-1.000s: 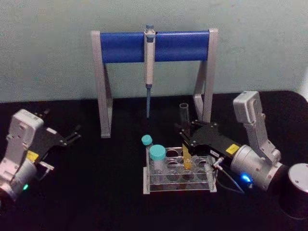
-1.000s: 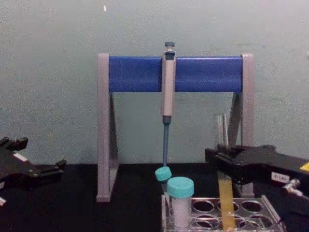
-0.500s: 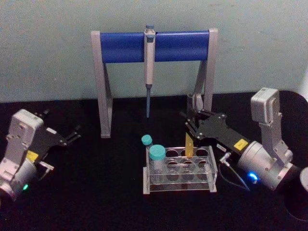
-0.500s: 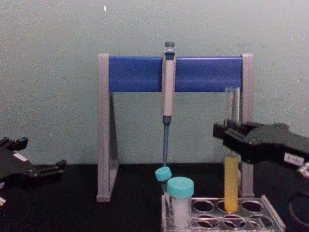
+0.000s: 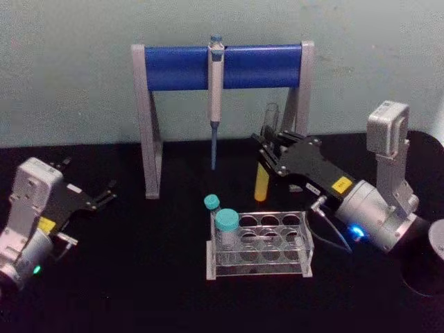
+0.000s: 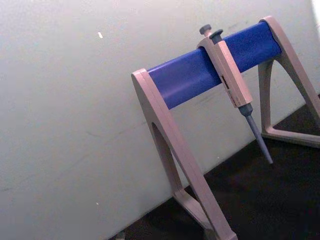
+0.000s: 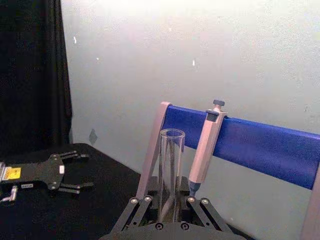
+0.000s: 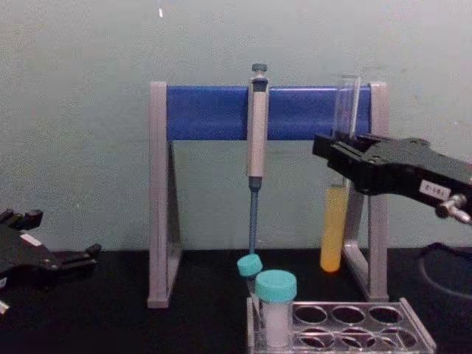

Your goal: Pick up the test tube from the test tube rack, shake it, then place it back into the test tube rack.

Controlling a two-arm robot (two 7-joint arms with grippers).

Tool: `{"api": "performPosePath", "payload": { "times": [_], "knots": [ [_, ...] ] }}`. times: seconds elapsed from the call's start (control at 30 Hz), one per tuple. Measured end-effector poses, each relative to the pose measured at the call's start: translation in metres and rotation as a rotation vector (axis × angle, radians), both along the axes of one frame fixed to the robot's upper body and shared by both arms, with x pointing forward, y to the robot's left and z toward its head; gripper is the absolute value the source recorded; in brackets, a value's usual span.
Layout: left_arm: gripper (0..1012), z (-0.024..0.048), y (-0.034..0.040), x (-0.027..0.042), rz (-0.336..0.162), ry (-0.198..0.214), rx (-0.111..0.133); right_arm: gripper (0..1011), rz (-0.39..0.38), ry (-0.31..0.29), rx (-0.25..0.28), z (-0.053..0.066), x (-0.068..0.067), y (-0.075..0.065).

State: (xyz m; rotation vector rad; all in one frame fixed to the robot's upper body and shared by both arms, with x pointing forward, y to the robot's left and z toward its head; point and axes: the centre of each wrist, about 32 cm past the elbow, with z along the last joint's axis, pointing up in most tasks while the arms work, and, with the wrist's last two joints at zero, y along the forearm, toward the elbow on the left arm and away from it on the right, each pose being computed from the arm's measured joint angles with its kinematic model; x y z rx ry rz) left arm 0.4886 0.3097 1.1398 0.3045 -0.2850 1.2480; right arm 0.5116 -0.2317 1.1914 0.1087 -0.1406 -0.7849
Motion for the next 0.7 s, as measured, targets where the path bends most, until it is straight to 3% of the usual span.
{"api": "performPosePath", "payload": {
  "times": [0.43, 0.7],
  "knots": [
    [1010, 0.0000, 0.0000, 0.0000, 0.000, 0.000, 0.000, 232, -0.010, 0.002, 0.002, 0.000, 0.011, 0.002],
    [1010, 0.0000, 0.0000, 0.0000, 0.000, 0.000, 0.000, 232, -0.060, -0.010, -0.010, 0.002, 0.007, -0.007]
  ]
}}
